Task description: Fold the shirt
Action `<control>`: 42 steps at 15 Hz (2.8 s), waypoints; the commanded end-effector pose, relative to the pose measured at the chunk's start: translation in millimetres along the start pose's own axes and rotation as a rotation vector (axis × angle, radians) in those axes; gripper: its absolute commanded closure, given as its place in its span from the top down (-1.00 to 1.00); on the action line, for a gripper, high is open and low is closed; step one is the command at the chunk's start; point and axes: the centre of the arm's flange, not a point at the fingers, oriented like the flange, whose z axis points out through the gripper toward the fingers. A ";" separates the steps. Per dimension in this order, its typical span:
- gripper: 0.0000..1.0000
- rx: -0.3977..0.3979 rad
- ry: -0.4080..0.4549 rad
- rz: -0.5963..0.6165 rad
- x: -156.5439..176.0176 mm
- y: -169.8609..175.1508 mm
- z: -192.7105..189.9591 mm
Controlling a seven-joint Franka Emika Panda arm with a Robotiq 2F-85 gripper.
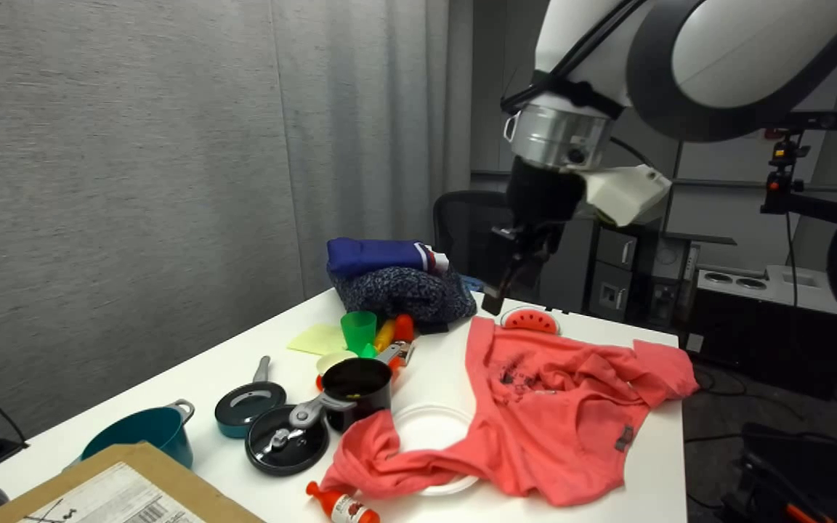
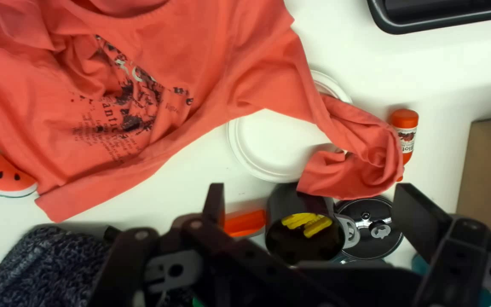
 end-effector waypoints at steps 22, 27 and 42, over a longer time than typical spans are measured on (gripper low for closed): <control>1.00 0.111 -0.030 0.214 106.1 -63.4 130.4; 1.00 0.127 -0.061 0.191 124.1 -104.4 185.2; 1.00 0.088 -0.130 0.131 138.3 -86.0 229.1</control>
